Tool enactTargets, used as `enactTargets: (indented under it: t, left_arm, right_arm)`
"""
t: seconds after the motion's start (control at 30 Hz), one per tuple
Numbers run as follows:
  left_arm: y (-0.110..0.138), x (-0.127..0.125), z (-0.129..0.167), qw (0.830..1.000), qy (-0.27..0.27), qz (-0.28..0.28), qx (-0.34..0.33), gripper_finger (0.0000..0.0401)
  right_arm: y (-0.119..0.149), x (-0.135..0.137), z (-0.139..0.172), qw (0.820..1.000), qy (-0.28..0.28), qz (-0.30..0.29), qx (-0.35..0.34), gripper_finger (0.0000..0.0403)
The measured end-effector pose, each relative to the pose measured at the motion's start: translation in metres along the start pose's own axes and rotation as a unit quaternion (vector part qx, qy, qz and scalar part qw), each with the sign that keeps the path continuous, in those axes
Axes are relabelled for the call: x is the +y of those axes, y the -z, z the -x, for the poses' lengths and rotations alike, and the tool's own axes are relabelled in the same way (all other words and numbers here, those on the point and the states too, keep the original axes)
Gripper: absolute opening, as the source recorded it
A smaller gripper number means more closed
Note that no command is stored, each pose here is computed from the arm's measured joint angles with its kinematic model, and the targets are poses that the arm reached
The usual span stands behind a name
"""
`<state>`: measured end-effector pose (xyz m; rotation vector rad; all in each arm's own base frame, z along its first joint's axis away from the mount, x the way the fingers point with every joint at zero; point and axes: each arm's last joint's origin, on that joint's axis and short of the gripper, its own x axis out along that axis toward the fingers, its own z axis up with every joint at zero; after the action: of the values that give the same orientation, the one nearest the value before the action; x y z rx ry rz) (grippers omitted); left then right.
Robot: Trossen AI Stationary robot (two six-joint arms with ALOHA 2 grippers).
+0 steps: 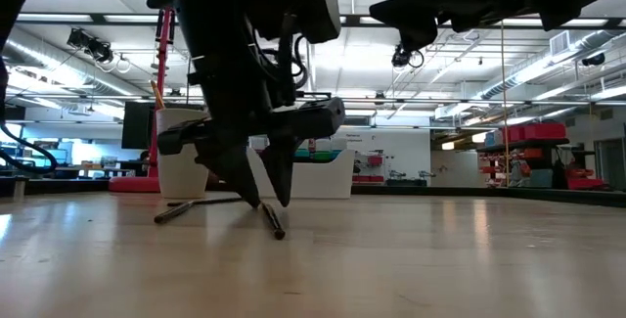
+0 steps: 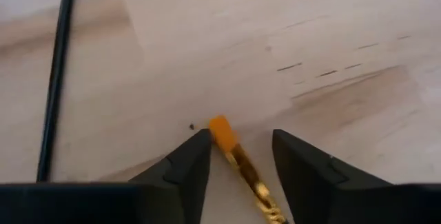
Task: Pick & Place Paint Supplies
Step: Put the black paint brush into the white cup
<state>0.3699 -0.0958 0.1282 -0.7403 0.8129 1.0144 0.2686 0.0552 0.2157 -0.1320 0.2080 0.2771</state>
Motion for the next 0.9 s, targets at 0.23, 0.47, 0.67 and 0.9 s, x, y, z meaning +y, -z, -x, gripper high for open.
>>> enactTargets:
  t: [0.23, 0.47, 0.67, 0.9]
  left_arm:
    - [-0.004, -0.006, -0.001, 0.998, 0.027, -0.05, -0.019, 0.006]
    - [-0.006, -0.008, -0.001, 0.995, 0.029, -0.079, -0.053, 0.001]
    - [-0.006, -0.009, 0.001, 0.994, 0.033, -0.092, -0.051, 0.0009]
    - [-0.012, -0.008, -0.002, 0.998, 0.033, -0.035, -0.04, 0.0059]
  right_arm:
    - [0.0, 0.0, 0.0, 1.0, 0.001, 0.0, 0.0, 0.0208]
    - [0.0, 0.0, 0.0, 1.0, 0.001, -0.001, 0.001, 0.0208]
    - [0.001, 0.0, 0.0, 1.0, 0.0, -0.001, 0.003, 0.0208]
    - [0.001, 0.0, 0.0, 1.0, 0.0, -0.001, 0.003, 0.0208]
